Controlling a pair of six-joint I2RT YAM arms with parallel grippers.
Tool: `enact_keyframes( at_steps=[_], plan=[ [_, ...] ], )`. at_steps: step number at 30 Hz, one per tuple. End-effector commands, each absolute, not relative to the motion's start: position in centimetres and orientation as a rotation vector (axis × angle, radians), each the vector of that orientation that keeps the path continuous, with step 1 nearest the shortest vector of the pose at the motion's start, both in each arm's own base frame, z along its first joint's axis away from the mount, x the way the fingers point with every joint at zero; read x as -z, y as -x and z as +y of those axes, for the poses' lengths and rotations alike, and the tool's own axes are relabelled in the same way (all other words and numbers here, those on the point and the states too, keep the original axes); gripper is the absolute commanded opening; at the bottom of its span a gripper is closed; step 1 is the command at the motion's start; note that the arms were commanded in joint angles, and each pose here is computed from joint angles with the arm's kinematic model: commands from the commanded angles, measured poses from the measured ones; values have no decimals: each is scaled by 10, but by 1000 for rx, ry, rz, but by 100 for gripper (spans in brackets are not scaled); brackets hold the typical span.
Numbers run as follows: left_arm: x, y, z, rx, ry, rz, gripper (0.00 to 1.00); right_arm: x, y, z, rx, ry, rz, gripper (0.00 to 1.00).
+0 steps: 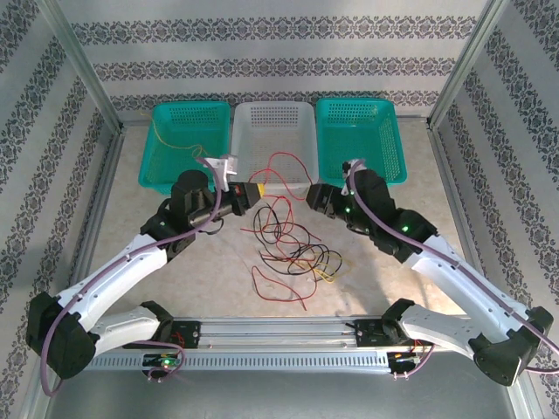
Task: Untangle the cables
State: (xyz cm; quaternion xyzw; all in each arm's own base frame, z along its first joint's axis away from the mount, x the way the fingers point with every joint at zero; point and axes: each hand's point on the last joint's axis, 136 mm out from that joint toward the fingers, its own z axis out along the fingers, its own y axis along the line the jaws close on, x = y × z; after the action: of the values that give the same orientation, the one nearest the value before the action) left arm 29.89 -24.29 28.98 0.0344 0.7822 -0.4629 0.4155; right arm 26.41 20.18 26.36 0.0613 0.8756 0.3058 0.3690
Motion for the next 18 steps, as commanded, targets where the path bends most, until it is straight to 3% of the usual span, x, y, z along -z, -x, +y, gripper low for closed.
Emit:
enact_keyframes(
  at_steps=[1,10,18],
  plan=[
    [-304,-301,-234,1301,71,1925,0,-256,-246,211,-847,-118,2259,65],
    [-314,-308,-229,1349,146,1890,0,-256,-226,265,-990,41,2216,66],
    [-321,-301,-225,1338,118,1864,0,-285,-227,287,-1070,54,2137,36]
  ],
)
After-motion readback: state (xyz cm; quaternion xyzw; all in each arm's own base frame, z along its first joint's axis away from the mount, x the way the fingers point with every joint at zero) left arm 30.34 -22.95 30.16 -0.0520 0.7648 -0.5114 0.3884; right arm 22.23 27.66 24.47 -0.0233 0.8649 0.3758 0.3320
